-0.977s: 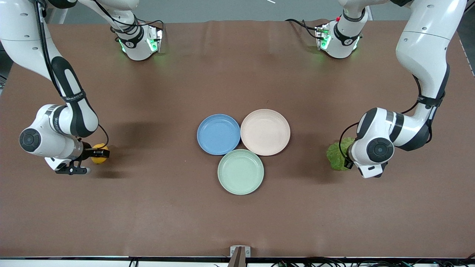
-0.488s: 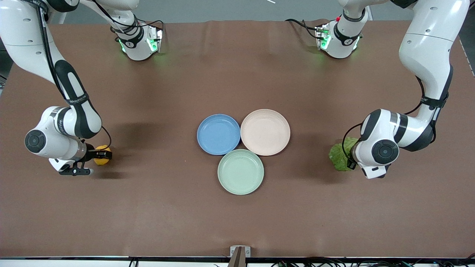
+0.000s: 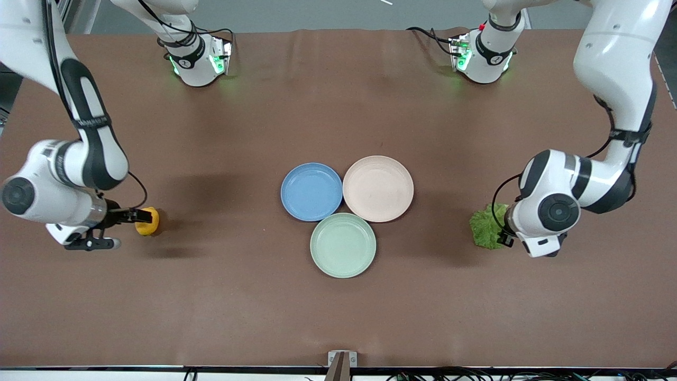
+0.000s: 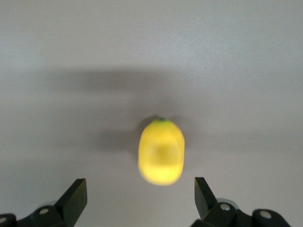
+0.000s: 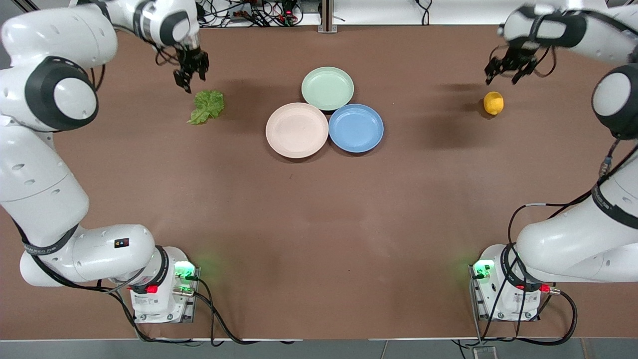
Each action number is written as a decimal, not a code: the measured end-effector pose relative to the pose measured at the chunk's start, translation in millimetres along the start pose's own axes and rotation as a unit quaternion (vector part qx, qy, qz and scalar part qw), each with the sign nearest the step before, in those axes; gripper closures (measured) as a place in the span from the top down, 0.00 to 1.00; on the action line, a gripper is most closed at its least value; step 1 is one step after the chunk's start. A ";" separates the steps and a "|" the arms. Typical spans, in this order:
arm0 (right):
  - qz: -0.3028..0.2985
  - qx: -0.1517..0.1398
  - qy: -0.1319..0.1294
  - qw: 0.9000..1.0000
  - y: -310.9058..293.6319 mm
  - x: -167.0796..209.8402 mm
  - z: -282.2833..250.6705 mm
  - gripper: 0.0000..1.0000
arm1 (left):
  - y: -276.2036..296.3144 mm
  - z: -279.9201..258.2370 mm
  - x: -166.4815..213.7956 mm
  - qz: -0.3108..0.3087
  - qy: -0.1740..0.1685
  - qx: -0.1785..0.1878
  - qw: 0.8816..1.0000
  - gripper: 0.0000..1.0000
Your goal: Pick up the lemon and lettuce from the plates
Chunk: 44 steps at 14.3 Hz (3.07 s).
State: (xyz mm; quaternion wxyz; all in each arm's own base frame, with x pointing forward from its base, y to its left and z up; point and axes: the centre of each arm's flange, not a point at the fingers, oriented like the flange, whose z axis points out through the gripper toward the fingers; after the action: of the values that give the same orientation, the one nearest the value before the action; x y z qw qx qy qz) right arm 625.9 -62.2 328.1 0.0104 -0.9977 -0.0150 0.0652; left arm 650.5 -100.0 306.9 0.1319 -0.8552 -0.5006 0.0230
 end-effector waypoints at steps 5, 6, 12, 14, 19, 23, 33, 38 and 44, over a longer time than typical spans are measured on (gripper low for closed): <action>-0.011 -0.006 0.005 1.000 -23.9 -64.3 -161.7 1.00 | -26.5 -136.9 -1.7 0.073 0.000 -0.039 0.997 1.00; -0.014 -0.007 0.006 1.000 -29.7 -77.2 -185.9 1.00 | -31.8 -154.6 -0.9 0.089 -0.001 -0.049 0.995 1.00; -0.011 -0.010 0.010 1.000 -53.9 -111.0 -273.1 1.00 | -68.5 -227.2 -4.6 0.198 0.025 -0.073 0.977 1.00; -0.004 -0.011 0.010 1.000 -68.1 -113.5 -281.7 1.00 | -87.8 -252.5 -9.5 0.234 0.041 -0.073 0.969 1.00; -0.010 0.007 0.018 1.000 -93.0 -119.7 -293.4 1.00 | -129.4 -295.9 -21.2 0.310 0.060 -0.070 0.946 1.00; -0.011 0.010 0.018 1.000 -95.2 -124.5 -295.3 1.00 | -154.4 -303.1 3.1 0.348 0.040 -0.086 0.933 1.00; -0.003 0.002 0.075 0.997 -89.8 -150.3 -315.2 1.00 | -206.9 -300.2 35.9 0.451 0.043 -0.098 0.886 1.00; 0.004 0.002 0.080 0.997 -83.0 -152.1 -319.2 1.00 | -203.3 -298.3 33.0 0.463 0.036 -0.113 0.878 1.00; 0.005 0.002 0.080 0.997 -82.4 -152.1 -319.2 1.00 | -200.7 -297.1 29.4 0.468 0.036 -0.114 0.876 1.00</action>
State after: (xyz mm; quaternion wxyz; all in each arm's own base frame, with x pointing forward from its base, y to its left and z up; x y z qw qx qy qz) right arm 514.4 9.4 666.1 0.0135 -0.9998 -0.0094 -0.0144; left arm 545.5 -41.7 646.0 0.0251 -0.9990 -0.0366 -0.0060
